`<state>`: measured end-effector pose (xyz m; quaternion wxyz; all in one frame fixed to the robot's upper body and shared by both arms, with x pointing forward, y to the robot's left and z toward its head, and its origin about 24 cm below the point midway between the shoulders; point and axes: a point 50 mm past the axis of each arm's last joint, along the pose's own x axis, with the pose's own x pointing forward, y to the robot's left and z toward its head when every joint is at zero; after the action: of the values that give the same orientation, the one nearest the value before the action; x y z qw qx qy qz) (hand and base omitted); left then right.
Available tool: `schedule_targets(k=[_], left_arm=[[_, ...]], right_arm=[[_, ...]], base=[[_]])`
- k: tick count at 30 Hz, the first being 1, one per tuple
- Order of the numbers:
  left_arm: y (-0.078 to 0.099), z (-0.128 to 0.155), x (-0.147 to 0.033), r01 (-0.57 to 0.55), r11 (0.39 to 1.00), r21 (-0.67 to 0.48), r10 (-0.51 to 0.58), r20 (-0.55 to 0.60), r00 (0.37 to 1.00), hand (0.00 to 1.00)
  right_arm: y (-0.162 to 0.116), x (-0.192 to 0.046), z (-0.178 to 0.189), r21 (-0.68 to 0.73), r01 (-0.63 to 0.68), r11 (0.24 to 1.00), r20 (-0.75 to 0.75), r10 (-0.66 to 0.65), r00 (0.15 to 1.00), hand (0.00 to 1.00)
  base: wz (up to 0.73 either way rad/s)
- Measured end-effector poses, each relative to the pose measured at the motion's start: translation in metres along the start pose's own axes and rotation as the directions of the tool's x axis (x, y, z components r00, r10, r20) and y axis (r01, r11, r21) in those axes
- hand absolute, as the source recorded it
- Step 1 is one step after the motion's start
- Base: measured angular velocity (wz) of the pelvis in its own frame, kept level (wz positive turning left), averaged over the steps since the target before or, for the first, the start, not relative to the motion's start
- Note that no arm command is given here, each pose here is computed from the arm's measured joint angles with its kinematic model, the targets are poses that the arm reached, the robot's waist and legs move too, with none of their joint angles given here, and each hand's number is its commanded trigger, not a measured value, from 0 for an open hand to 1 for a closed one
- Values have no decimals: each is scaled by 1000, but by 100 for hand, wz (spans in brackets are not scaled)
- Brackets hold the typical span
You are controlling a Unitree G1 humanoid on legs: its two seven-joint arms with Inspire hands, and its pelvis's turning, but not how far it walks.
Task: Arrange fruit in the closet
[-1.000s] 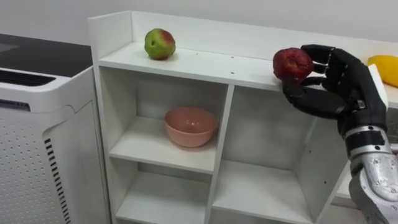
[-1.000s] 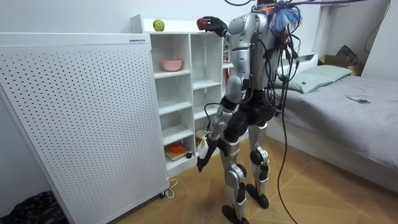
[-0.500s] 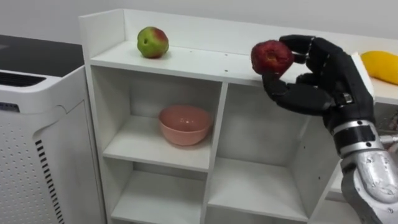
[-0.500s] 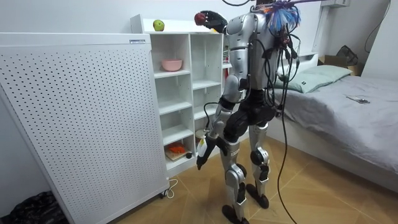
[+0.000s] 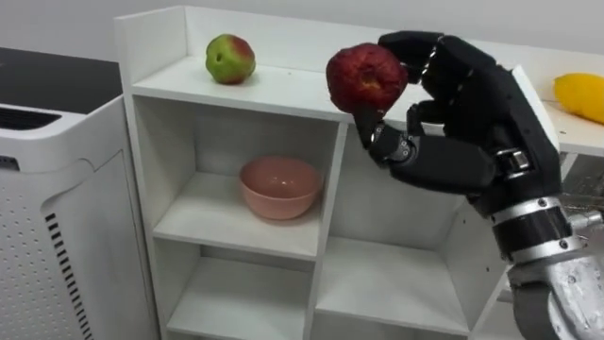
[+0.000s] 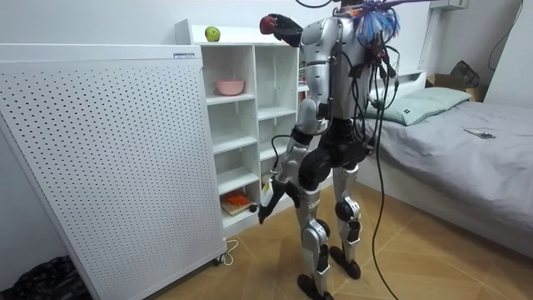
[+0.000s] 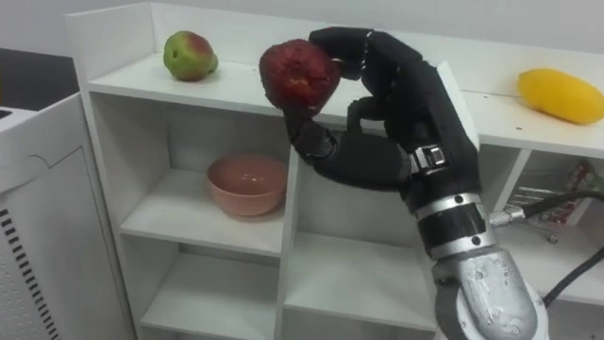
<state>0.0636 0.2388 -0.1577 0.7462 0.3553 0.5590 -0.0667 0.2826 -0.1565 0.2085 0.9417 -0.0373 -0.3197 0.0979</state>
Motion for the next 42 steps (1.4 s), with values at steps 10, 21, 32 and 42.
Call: schedule_targets(k=[10, 21, 32, 42], left_arm=[[-13, -2, -1, -1, 1000, 10, 1, -21, 1000, 0], [-19, 6, 1, 18, 1000, -20, -18, -29, 999, 0], [-14, 22, 6, -4, 986, -166, -3, -39, 999, 0], [-25, 29, 4, 32, 991, -126, -33, -11, 999, 0]], right_arm=[[-1, -52, -72, 179, 138, 974, -347, -69, 936, 100], [14, -116, -152, 252, 366, 896, -708, -87, 701, 100], [14, -158, -197, 210, 654, 727, -893, -130, 432, 100], [-2, -150, -209, 290, 917, 274, -924, -168, 342, 100]], base=[[-1], [1], [1], [2]])
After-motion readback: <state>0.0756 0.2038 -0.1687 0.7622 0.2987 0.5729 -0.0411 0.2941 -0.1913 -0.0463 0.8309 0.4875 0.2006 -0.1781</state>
